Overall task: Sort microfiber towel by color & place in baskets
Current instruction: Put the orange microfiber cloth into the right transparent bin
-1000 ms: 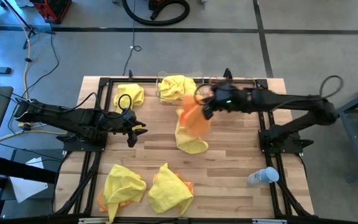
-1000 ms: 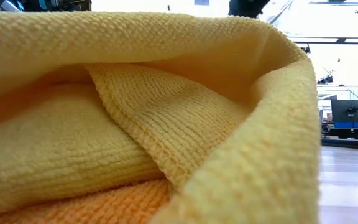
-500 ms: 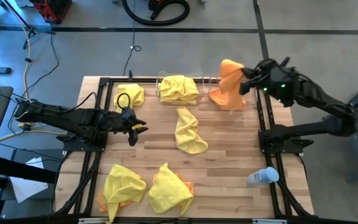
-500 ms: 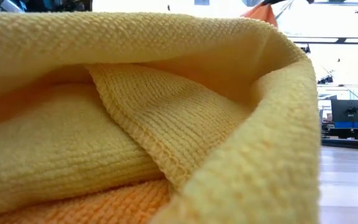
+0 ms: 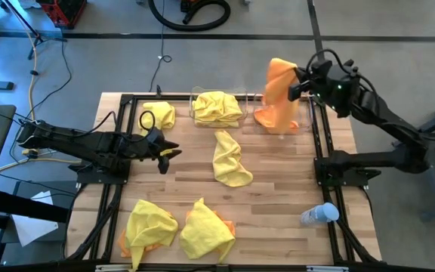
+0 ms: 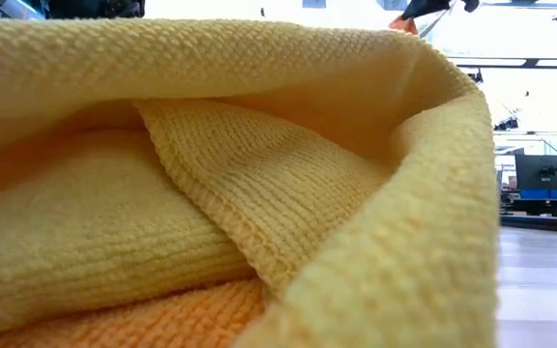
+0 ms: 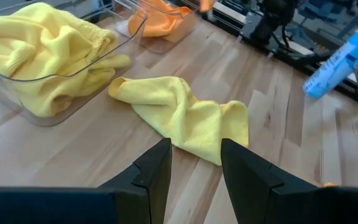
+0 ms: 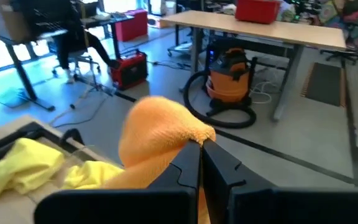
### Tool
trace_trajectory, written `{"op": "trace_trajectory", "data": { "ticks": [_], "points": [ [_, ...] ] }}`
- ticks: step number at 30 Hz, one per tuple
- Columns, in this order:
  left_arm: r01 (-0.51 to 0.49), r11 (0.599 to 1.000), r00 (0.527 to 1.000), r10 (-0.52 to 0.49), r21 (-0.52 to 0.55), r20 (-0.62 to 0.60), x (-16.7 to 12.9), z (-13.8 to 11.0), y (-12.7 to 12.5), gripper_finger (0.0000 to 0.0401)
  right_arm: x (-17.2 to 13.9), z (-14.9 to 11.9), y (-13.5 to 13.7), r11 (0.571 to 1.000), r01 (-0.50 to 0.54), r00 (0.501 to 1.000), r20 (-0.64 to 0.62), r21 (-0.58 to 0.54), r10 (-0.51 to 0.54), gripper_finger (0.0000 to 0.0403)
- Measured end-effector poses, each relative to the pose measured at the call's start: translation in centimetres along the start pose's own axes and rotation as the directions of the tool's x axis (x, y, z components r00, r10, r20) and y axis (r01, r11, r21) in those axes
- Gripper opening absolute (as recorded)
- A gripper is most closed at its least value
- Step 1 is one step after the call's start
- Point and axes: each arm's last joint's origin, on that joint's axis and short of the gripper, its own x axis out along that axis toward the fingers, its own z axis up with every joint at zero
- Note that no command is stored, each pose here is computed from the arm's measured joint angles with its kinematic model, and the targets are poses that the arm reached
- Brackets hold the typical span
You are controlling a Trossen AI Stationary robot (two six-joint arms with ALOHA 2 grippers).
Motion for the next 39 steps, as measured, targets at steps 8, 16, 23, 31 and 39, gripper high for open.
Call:
{"op": "trace_trajectory", "data": {
  "ticks": [8, 16, 23, 31, 39],
  "points": [
    [-0.002, 0.999, 1.000, 0.002, -0.051, 0.001, 0.0, 0.0, 0.0, 0.0129, 0.8, -1.9, -1.4, 0.998, 0.051, 0.978, -0.201, -0.041, -0.058, 0.0000],
    [-0.009, 0.999, 1.000, 0.009, -0.049, 0.004, 0.0, 0.0, 0.0, 0.0129, 1.3, -6.4, -2.0, 0.986, 0.166, 0.877, -0.452, -0.030, -0.162, 0.0000],
    [-0.019, 0.999, 1.000, 0.019, -0.048, 0.009, 0.0, 0.0, 0.1, 0.0129, 5.4, -11.9, -0.2, 0.994, 0.036, 0.873, -0.488, 0.100, 0.017, 0.0000],
    [-0.030, 0.998, 0.999, 0.031, -0.049, 0.017, 0.0, 0.0, 0.1, 0.0129, 8.9, -12.3, -1.7, 0.994, 0.082, 0.959, -0.276, 0.070, -0.060, 0.0000],
    [-0.030, 0.998, 0.999, 0.031, -0.058, 0.017, 0.0, 0.0, 0.1, 0.0129, 8.2, -4.8, -5.5, 0.979, 0.195, 0.981, -0.022, 0.058, -0.194, 0.0000]
  ]
}}
